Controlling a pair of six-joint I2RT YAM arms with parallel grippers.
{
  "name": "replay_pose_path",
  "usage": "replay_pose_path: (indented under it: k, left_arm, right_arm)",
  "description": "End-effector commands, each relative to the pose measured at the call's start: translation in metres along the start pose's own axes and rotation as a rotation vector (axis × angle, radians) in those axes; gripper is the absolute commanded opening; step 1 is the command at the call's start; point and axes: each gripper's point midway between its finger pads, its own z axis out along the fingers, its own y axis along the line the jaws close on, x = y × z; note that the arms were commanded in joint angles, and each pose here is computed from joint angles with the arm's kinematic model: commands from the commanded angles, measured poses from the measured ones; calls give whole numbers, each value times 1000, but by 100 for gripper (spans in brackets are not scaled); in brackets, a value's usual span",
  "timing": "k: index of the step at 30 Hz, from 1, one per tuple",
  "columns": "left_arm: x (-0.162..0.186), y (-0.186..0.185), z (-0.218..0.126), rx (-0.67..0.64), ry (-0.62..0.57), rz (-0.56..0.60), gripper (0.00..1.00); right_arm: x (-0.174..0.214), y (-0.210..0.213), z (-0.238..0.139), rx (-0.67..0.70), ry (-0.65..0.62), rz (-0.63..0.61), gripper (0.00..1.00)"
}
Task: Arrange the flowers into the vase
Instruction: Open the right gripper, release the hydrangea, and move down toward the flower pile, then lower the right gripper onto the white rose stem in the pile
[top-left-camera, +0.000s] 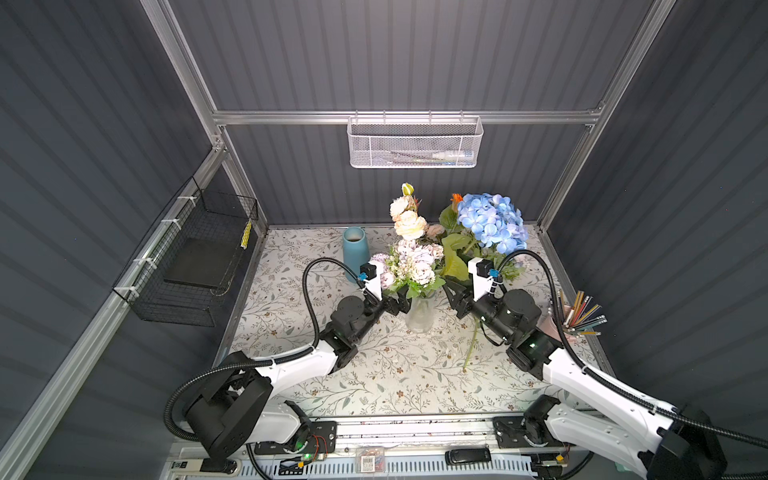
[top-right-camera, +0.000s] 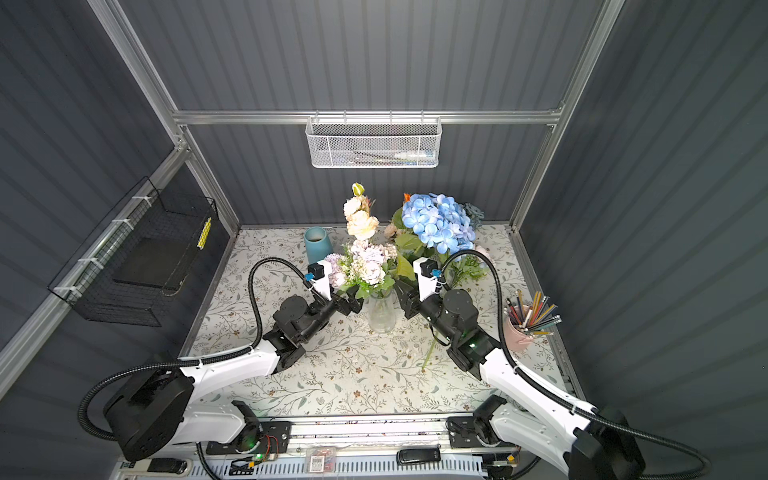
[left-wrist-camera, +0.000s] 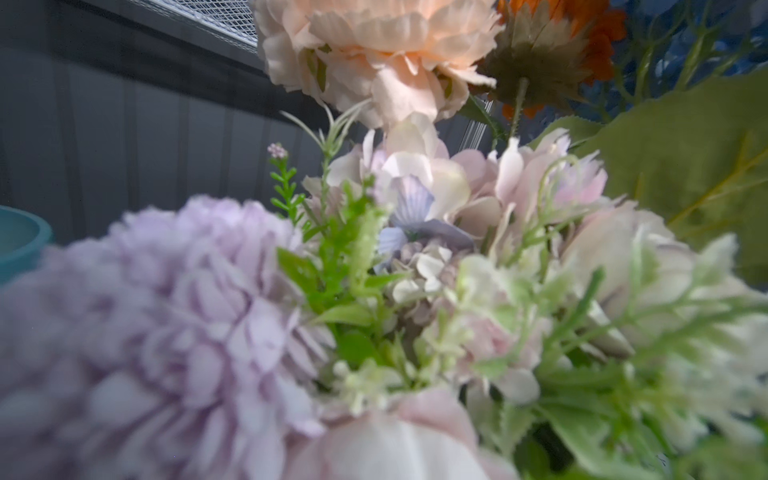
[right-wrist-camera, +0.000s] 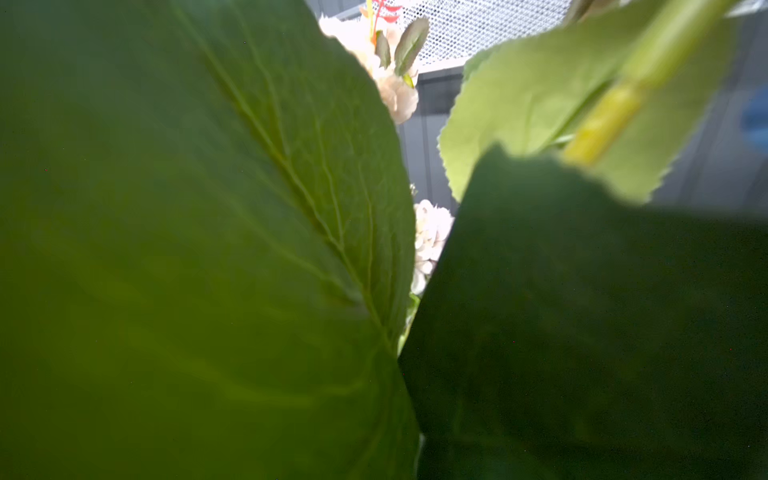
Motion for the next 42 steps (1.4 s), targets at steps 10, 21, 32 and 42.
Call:
replay_pose_path:
  k: [10, 21, 32, 42]
  left_arm:
    - [-20, 7, 1, -69, -46, 5, 99]
    - [-17, 5, 3, -57, -31, 9, 99]
    - [-21, 0, -2, -33, -38, 12, 99]
    - [-17, -4, 4, -11, -19, 21, 99]
  right_arm:
    - [56, -46, -50, 264, 232, 7, 47]
    - [108, -68, -28, 286, 492, 32, 48]
    - [119, -133, 0, 347, 744, 125, 49]
    - [154, -155, 8, 349, 946, 147, 47]
